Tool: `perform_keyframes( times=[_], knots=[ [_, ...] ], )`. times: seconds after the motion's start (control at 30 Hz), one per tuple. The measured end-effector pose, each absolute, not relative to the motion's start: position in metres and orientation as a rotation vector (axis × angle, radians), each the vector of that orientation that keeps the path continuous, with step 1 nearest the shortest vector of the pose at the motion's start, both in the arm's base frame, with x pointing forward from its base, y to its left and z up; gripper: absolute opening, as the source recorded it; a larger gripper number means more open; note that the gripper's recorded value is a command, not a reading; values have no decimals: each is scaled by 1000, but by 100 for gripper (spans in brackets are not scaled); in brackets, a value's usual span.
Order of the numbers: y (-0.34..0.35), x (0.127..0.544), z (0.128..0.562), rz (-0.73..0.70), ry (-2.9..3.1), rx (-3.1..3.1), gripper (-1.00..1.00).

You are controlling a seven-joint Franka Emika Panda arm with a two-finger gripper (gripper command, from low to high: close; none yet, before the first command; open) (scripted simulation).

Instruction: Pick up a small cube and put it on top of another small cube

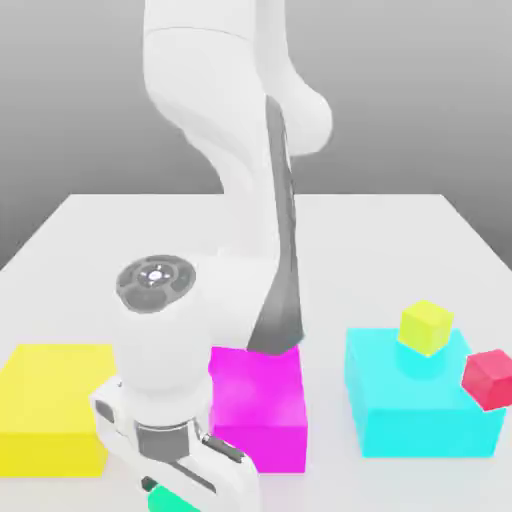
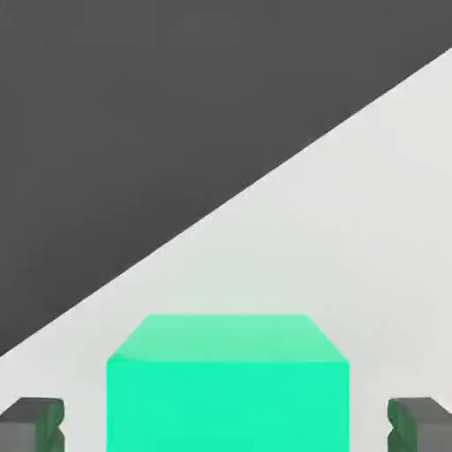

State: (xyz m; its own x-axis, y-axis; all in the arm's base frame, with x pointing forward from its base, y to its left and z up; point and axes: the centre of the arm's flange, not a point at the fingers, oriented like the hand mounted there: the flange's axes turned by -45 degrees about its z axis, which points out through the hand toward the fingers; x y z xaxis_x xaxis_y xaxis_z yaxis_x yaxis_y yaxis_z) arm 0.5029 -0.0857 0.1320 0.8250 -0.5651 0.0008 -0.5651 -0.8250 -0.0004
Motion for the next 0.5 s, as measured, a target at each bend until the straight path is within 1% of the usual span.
perform_keyframes(
  times=[0.1, 0.13, 0.3, 0.5],
  knots=[
    [-86, 503, 128, -2, 929, -3001, -100],
    [-86, 503, 132, -2, 930, -3001, -100],
    [-92, 505, 188, -1, 940, -2997, -100],
    [-206, 530, 214, 8, 1102, -2942, -100]
  ],
)
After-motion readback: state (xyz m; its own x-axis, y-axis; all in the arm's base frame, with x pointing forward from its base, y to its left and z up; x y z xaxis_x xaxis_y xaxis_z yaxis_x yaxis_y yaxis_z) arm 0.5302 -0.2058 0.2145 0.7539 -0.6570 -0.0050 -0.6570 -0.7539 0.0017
